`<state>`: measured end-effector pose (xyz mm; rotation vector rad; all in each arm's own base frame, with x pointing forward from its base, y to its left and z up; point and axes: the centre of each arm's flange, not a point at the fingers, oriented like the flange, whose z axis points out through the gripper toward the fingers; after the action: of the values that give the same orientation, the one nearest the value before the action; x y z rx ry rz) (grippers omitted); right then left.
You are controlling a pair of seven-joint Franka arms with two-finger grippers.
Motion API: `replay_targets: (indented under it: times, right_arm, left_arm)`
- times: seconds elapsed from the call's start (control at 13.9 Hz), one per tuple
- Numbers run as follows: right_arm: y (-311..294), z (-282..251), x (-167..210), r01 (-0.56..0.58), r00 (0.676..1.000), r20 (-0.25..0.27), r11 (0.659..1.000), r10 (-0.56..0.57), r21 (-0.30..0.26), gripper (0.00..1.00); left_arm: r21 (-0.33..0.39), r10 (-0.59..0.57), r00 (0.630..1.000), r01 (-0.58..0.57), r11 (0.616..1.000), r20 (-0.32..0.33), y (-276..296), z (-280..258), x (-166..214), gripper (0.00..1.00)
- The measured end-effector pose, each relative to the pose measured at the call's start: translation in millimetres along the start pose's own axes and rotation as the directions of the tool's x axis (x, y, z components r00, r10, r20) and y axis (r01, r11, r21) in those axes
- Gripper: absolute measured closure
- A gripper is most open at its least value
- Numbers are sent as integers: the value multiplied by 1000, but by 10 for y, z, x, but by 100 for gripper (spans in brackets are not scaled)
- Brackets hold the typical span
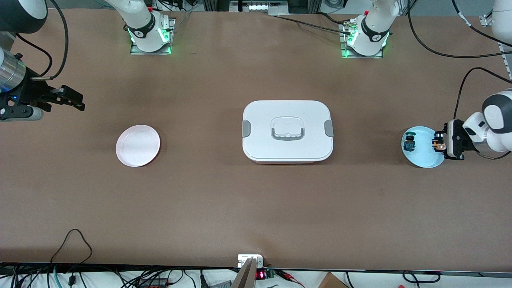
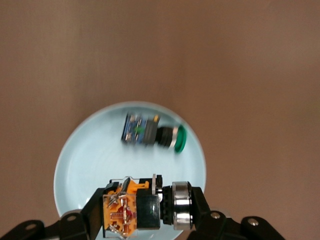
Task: Transfer orange switch to right arm and place
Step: 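Lift the orange switch with the left gripper while the right gripper approaches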
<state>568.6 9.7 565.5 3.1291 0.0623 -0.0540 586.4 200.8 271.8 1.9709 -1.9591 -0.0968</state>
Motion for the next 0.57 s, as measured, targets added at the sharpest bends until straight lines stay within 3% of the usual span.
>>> replay_targets:
  times: [0.14,0.29,0.43,0.57]
  right_arm:
    - [0,1,0,0,1000,0,1000,0,0,0]
    - [0,1,0,0,1000,0,1000,0,0,0]
    - [-5,4,0,0,1000,1,1000,0,1,0]
    - [-56,7,-1,9,1000,3,1000,-9,1,0]
  left_arm:
    - [-64,-4,992,-4,998,-126,39,-49,212,28]
    - [-112,18,959,-52,992,-283,92,6,442,28]
    - [-115,71,899,-133,985,-433,124,32,663,28]
    - [-79,137,830,-212,974,-541,91,25,983,28]
